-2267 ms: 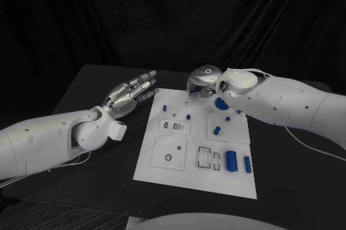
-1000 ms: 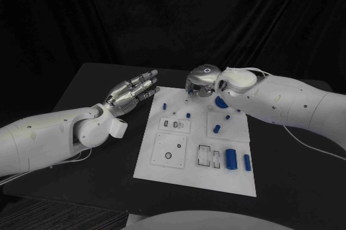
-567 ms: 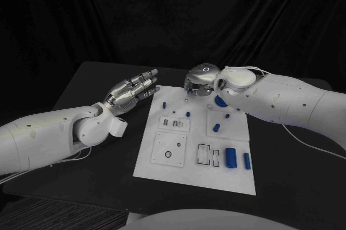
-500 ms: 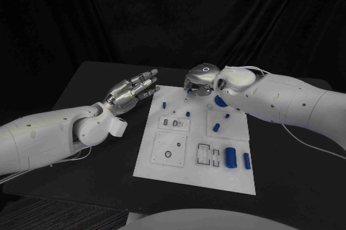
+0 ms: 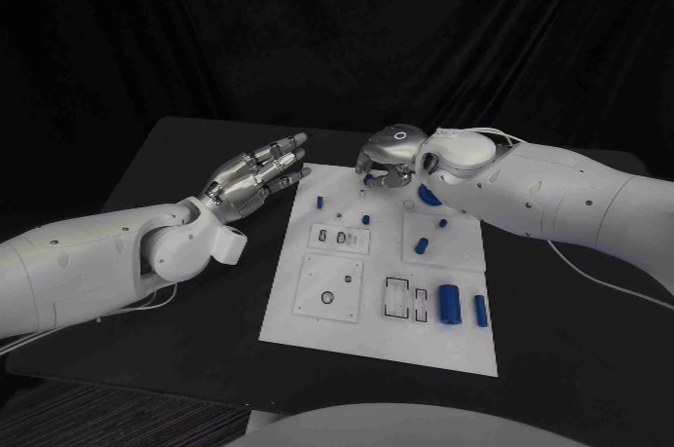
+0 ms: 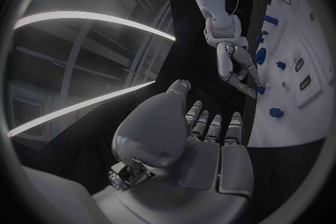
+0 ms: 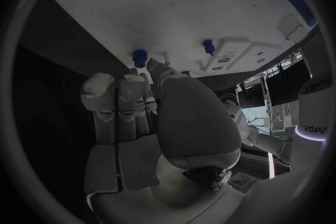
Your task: Assemble the parts on the task board
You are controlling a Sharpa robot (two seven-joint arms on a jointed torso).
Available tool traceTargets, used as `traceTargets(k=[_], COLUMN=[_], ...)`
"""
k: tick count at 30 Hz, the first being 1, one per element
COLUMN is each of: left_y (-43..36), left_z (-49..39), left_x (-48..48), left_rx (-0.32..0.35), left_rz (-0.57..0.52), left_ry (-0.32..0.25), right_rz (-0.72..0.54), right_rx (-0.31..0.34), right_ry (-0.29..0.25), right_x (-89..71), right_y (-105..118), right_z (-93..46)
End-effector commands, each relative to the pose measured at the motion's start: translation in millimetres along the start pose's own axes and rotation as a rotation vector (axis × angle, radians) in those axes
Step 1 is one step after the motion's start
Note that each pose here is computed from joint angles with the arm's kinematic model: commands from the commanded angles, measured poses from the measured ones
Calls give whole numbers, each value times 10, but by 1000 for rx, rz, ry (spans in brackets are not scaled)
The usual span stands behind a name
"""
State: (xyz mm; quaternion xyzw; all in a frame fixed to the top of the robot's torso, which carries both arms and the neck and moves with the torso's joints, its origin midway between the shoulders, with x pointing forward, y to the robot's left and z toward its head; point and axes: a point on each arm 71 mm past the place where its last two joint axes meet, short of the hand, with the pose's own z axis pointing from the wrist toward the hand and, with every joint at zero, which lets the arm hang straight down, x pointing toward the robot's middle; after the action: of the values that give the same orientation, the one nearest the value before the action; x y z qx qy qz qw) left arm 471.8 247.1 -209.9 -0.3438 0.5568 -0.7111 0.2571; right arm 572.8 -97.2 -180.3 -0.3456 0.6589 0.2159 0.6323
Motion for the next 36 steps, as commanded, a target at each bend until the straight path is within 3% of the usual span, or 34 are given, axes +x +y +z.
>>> traceTargets(k=[1, 11, 14, 17, 20, 27, 36], left_y=[-20, -39, -47, -53, -58, -61, -55], left_z=[6, -38, -59, -74, -89, -98, -92], left_x=[13, -18, -35, -44, -51, -58, -54], left_rx=[10, 12, 13, 13, 13, 16, 16], left_rz=[-6, -1, 1, 3, 4, 4, 1], left_ry=[11, -1, -7, -11, -15, -15, -11], right_rz=[-4, -1, 12, 20, 36, 62, 95], right_rx=[27, 32, 48, 69, 112, 188, 273], right_ry=[-15, -161, -213, -226, -206, -142, -36], right_x=[5, -195, -361, -463, -519, -449, -148], right_y=[-33, -187, -280, -360, -479, -648, -791], right_z=[-17, -229, -394, -541, -774, -1080, -1267])
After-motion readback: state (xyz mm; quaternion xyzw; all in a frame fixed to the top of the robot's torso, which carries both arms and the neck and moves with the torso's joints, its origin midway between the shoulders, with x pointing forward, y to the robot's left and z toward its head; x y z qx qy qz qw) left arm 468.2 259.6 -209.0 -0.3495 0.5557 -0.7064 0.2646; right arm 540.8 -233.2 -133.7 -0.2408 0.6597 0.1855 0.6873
